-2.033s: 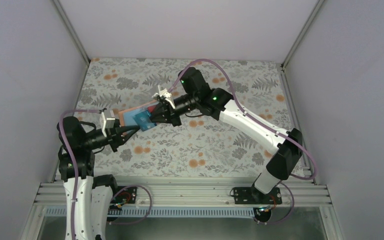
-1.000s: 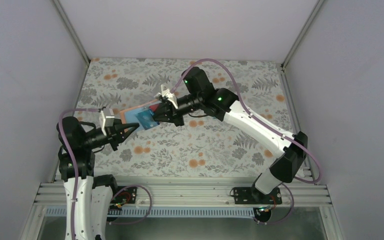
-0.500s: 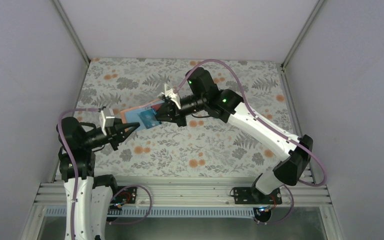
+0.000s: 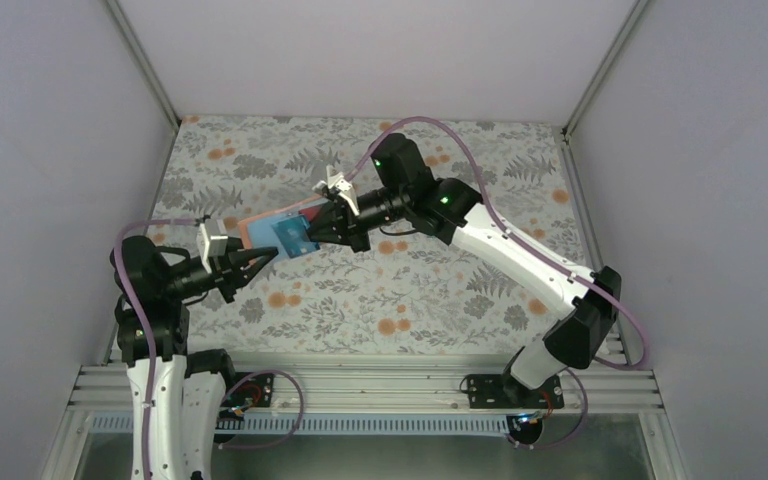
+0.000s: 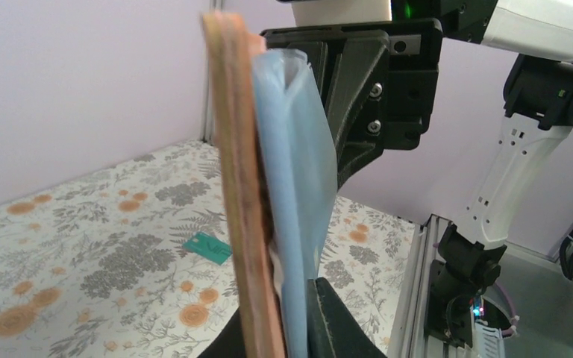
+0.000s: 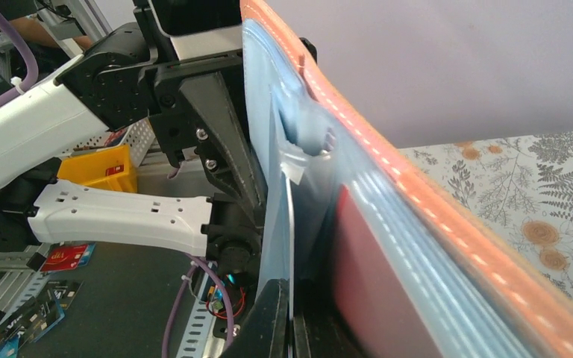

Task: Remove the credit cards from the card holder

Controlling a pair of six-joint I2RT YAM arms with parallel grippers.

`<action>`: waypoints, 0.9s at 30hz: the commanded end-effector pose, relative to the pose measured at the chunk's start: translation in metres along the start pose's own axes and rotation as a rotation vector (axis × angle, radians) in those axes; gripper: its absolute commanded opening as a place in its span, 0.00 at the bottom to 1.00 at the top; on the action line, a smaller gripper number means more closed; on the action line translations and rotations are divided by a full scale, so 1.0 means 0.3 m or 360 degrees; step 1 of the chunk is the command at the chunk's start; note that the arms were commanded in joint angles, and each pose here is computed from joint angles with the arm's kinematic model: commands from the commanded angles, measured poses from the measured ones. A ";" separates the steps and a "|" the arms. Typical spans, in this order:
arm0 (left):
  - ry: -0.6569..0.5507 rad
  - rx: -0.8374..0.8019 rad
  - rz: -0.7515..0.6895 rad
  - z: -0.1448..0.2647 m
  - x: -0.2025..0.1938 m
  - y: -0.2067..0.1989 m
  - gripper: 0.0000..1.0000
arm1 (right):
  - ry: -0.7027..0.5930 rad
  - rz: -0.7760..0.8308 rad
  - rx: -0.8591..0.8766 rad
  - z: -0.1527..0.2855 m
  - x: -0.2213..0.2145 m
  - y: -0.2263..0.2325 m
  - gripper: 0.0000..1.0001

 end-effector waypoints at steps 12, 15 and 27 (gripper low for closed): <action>-0.0007 -0.0024 -0.0011 0.004 0.021 -0.016 0.25 | -0.0024 0.0085 0.0059 -0.016 0.020 0.022 0.04; -0.0006 -0.0018 -0.0007 0.004 0.019 -0.012 0.25 | 0.0012 0.0085 0.0104 -0.040 0.010 0.031 0.04; -0.0005 -0.0039 0.0021 0.003 0.007 -0.017 0.02 | 0.0025 0.0129 0.0056 -0.036 0.002 0.038 0.04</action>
Point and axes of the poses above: each gripper's point midway between its finger pads, its own z axis back along the fingers, its own y axis along the line the jaws close on, x = y × z, the point moved 3 cm from there along z, back along the fingers, and after that the axes turned 7 degrees about -z, right-handed, at the moved point
